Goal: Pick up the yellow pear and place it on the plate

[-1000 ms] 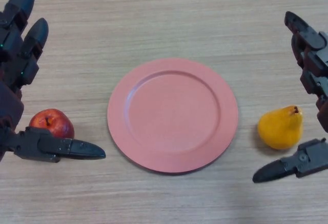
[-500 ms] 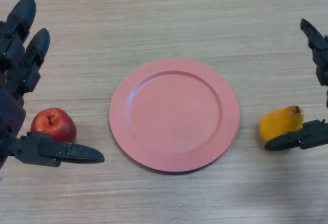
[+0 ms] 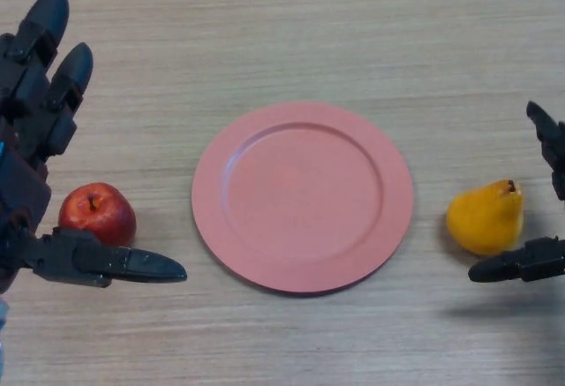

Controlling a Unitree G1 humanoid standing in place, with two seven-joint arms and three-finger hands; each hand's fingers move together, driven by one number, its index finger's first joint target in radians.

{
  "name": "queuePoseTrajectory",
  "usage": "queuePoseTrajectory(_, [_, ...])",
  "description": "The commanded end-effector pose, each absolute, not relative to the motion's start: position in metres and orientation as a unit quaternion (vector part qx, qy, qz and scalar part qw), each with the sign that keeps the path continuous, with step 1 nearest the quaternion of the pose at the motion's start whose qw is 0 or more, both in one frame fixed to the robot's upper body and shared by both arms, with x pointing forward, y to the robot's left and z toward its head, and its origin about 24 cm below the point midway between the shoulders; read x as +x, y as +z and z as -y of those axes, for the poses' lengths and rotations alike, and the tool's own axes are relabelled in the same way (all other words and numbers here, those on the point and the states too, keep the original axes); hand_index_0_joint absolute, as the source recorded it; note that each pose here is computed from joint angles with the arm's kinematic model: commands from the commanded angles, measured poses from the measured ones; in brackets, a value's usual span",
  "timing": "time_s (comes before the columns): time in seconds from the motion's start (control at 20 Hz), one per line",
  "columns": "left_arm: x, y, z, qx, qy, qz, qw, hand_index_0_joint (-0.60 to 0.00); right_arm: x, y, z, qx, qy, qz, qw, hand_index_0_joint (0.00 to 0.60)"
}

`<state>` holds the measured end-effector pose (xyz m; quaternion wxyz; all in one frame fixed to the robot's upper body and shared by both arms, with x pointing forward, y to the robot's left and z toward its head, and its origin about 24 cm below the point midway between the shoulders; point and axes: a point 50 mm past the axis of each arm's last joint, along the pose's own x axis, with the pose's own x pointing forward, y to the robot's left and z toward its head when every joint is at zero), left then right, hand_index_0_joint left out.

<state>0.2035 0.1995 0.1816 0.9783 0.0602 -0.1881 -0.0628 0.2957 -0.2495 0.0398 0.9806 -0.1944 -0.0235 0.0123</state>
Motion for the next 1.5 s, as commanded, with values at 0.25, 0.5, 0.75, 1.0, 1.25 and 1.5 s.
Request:
queuePoseTrajectory(0.25, [0.193, 0.207, -0.201, 0.107, -0.048, 0.288, 0.950, 0.000, 0.314, 0.074, 0.249, -0.215, -0.006, 0.136, 0.967, 0.200])
queuePoseTrajectory(0.5, [0.189, 0.209, -0.207, 0.104, -0.035, 0.292, 0.950, 0.000, 0.316, 0.059, 0.240, -0.262, 0.012, 0.102, 0.960, 0.600])
queuePoseTrajectory(0.75, [0.188, 0.210, -0.209, 0.103, -0.035, 0.286, 0.952, 0.000, 0.311, 0.080, 0.220, -0.165, 0.036, 0.100, 0.981, 0.600])
queuePoseTrajectory(1.0, [0.186, 0.211, -0.209, 0.097, -0.035, 0.285, 0.953, 0.000, 0.297, 0.121, 0.163, -0.129, 0.097, 0.144, 0.976, 0.600])
queuePoseTrajectory(1.25, [0.185, 0.213, -0.211, 0.089, -0.035, 0.288, 0.953, 0.000, 0.298, 0.127, 0.107, -0.122, 0.158, 0.174, 0.964, 0.600])
queuePoseTrajectory(1.5, [0.182, 0.211, -0.209, 0.093, -0.037, 0.297, 0.950, 0.000, 0.316, 0.106, 0.080, -0.116, 0.158, 0.159, 0.968, 0.600])
